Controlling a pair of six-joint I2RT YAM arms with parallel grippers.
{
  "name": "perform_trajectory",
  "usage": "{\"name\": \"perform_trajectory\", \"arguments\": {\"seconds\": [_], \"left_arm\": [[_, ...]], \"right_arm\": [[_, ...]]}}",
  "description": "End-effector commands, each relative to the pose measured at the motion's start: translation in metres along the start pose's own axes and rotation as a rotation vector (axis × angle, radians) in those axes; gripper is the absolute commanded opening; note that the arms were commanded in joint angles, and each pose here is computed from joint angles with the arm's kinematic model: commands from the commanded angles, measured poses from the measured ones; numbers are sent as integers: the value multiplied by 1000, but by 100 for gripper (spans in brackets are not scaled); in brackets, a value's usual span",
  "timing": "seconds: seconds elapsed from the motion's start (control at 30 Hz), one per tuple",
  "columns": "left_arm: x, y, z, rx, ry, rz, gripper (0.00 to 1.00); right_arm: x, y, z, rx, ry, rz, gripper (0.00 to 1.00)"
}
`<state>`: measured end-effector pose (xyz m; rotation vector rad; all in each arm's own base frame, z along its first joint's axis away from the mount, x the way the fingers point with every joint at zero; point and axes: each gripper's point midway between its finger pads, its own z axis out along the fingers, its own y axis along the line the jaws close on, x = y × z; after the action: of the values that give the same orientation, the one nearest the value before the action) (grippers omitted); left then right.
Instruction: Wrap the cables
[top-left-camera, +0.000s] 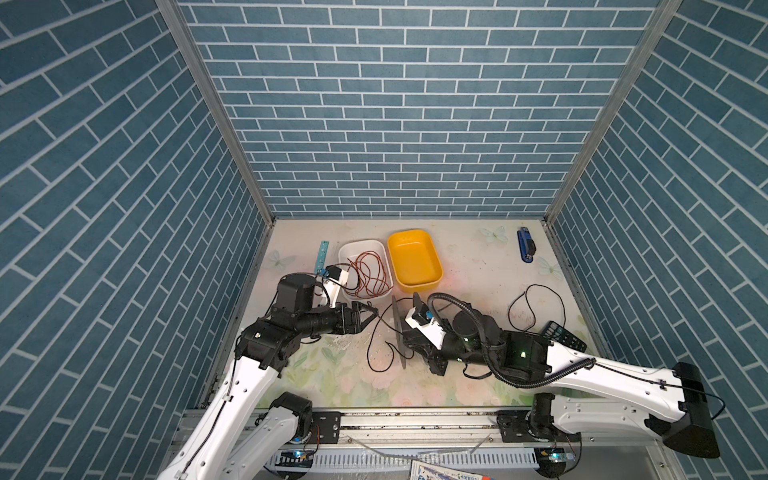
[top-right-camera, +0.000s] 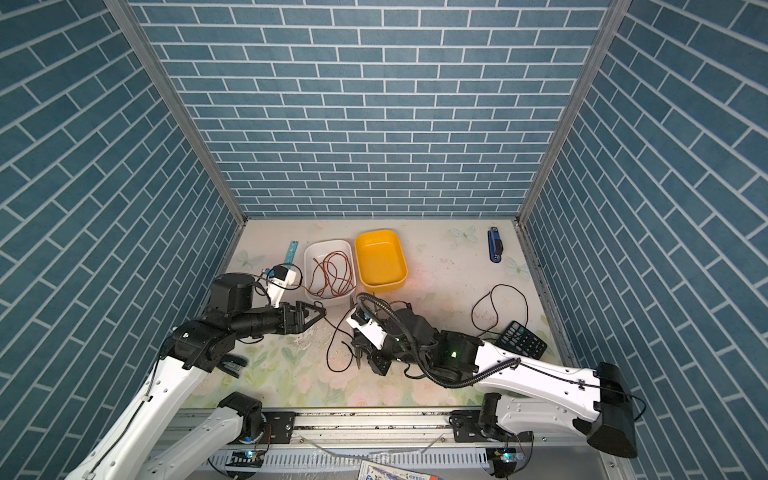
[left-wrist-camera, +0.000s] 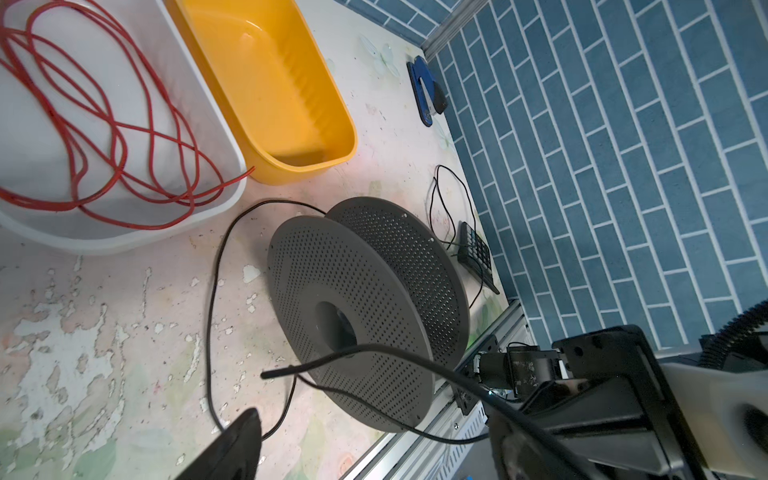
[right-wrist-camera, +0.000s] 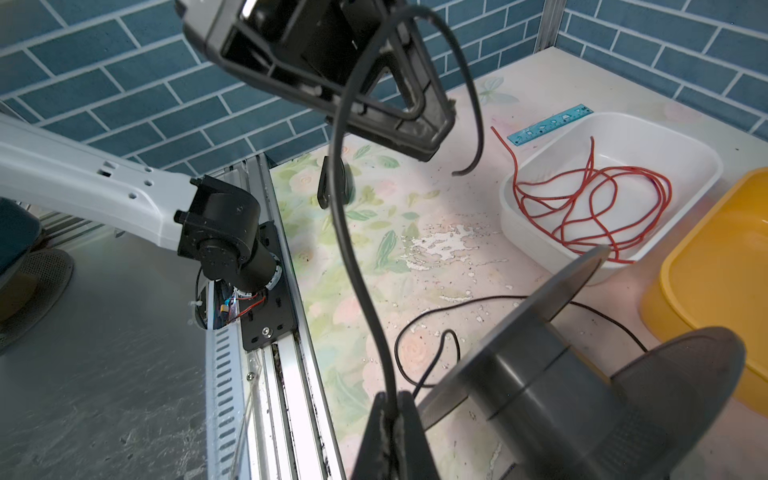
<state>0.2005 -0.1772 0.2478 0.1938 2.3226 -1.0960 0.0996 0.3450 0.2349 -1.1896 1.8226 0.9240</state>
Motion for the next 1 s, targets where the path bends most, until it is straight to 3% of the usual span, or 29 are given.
{"name": "perform_trajectory", "arguments": {"seconds": [0.0, 0.2, 0.4, 0.6, 0.67, 0.83, 0.97], "left_arm": [[-12, -3, 5, 6, -60, 8, 87], [-10, -24, 3, 113, -36, 37, 69], [-8, -27, -4, 98, -21, 46, 58], [-9, -28, -14, 65, -36, 63, 58], [-10, -26, -14, 55, -43, 55, 68], [-9, -18, 7, 55, -19, 4, 67], [0, -23, 28, 16, 22, 52, 68]], "right_arm": [[1, -1, -8, 9, -51, -2, 0], [12, -29, -31, 173, -54, 111, 0], [31, -36, -38, 200, -54, 167, 0], [46, -46, -37, 242, -62, 145, 0], [49, -47, -40, 246, -69, 131, 0], [55, -51, -54, 261, -121, 93, 0], [60, -52, -66, 263, -161, 64, 0]]}}
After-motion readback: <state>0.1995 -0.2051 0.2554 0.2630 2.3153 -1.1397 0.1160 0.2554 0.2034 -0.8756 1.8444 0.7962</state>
